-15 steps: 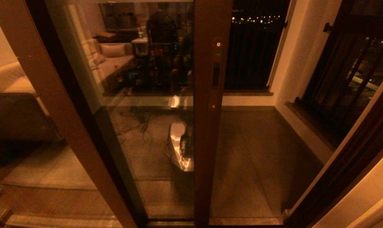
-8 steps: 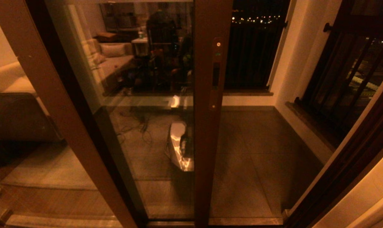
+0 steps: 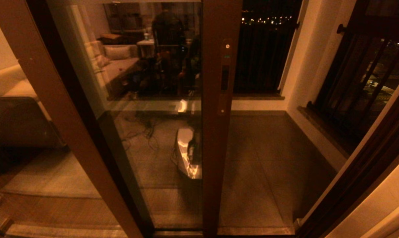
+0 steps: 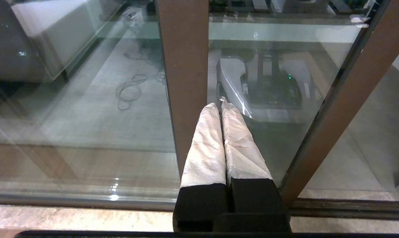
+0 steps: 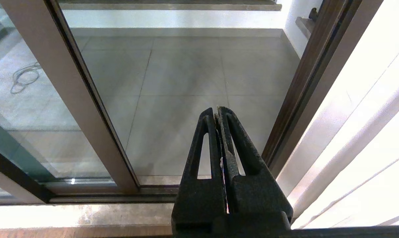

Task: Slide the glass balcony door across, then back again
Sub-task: Close the slid door

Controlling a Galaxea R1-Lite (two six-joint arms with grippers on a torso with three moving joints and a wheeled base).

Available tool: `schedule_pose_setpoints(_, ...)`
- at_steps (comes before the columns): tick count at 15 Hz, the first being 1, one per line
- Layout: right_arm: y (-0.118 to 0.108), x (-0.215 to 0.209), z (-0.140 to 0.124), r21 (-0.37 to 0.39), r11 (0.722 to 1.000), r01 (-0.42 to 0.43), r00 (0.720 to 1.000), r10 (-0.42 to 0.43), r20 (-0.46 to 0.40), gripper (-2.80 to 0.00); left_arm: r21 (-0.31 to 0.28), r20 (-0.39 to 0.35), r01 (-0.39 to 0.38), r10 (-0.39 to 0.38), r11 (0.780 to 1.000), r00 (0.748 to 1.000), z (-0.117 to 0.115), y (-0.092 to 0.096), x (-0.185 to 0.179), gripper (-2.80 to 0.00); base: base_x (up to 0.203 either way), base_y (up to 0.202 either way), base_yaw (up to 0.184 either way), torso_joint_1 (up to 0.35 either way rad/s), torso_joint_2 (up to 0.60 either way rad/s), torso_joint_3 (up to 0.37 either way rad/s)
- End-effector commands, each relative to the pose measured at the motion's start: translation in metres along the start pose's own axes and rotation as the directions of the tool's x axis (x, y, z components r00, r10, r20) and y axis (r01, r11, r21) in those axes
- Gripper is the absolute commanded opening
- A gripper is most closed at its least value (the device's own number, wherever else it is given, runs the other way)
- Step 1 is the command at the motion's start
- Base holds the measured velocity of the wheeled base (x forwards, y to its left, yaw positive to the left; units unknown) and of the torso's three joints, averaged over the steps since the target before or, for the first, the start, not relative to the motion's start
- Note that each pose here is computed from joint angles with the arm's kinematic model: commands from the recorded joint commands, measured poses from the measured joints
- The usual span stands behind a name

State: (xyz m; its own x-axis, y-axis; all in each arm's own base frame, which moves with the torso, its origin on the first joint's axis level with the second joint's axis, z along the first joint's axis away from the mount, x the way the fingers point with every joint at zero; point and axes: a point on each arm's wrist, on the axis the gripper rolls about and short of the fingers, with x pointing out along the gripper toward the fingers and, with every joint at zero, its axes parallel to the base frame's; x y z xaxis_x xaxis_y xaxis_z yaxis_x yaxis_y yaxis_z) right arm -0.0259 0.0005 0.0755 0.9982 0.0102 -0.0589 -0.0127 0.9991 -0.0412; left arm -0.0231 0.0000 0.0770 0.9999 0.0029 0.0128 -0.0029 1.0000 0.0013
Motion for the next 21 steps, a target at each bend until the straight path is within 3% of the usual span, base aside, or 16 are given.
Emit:
schedule_pose_setpoints(1,0.000,0.000,0.000,-0.001,1.000,-0.001,1.000,0.001,-0.001,-2.80,0.000,-0.006,0.000,0.000,1.000,1.000,-0.001,0.000,0.000,-2.80,0.000,0.000,0.000,0.000,0.00,0.000)
schedule_pose_setpoints(11,0.000,-0.002,0.006,0.000,1.000,0.010,1.000,-0.010,0.025,-2.80,0.000,-0.013,0.000,0.000,1.000,1.000,-0.001,0.000,0.000,-2.80,0.000,0.000,0.000,0.000,0.00,0.000)
schedule_pose_setpoints(14,-0.001,-0.019,0.055,-0.006,1.000,-0.028,0.988,0.029,0.149,-2.80,0.000,-0.013,0.000,0.000,1.000,1.000,-0.001,0.000,0.000,-2.80,0.000,0.000,0.000,0.000,0.00,0.000)
schedule_pose_setpoints(17,-0.002,-0.017,0.110,-0.014,0.995,-0.095,0.983,0.096,0.156,-2.80,0.000,-0.013,0.000,0.000,1.000,1.000,-0.001,0.000,0.000,-2.80,0.000,0.000,0.000,0.000,0.00,0.000)
schedule_pose_setpoints(19,-0.001,-0.011,0.146,-0.018,0.977,-0.214,0.963,0.214,0.166,-2.80,0.000,-0.014,0.000,0.000,1.000,1.000,-0.001,0.000,0.000,-2.80,0.000,0.000,0.000,0.000,0.00,0.000)
schedule_pose_setpoints(21,0.001,0.006,0.164,-0.018,0.936,-0.352,0.928,0.352,0.122,-2.80,0.000,-0.014,0.000,0.000,1.000,1.000,-0.001,0.000,0.000,-2.80,0.000,0.000,0.000,0.000,0.00,0.000)
